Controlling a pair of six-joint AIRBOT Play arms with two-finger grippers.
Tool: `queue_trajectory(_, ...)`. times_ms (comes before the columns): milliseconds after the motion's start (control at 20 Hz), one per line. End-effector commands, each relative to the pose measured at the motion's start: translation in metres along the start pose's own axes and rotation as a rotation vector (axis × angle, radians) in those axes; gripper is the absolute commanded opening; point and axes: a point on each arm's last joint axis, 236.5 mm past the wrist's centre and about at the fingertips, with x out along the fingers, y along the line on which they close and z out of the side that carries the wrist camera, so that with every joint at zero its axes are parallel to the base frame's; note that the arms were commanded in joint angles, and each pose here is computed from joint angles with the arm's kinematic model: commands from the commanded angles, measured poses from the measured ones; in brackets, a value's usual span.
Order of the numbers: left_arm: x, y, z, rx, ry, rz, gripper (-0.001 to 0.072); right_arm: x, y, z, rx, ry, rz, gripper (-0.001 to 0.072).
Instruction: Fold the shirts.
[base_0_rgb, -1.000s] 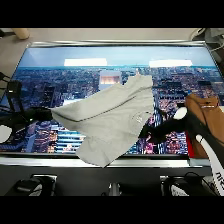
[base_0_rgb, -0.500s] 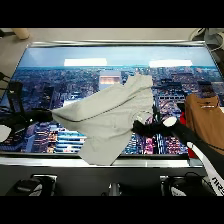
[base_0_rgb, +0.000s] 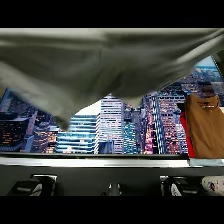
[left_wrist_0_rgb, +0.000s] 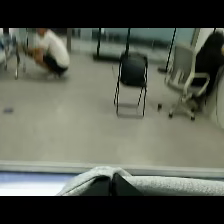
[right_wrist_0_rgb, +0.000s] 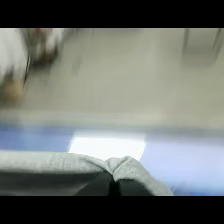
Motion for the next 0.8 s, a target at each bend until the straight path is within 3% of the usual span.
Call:
queue_trajectory(0,-0.069,-0.011,0.083,0.029,-0.226,-0.015,0.0018,-0.132,0.014,0.114,-0.138,-0.392,-0.149,0.0024)
queue_trajectory(150,-0.067,0.000,0.083,0.091,-0.222,0.040,0.0018,-0.126,-0.012,0.096,-0.133,-0.303,-0.249,0.0025)
queue_trajectory(350,-0.023,0.024,0.058,0.145,-0.115,0.130,0.0018,-0.067,-0.039,0.038,-0.092,-0.043,-0.263,0.0025)
queue_trajectory(600,0.106,0.059,-0.128,0.148,0.454,0.180,0.0019,0.040,-0.093,-0.176,0.084,0.732,-0.261,0.0025)
queue_trajectory(750,0.177,0.075,-0.243,0.158,0.648,0.177,0.0020,0.114,-0.110,-0.294,0.250,0.933,-0.221,0.0025)
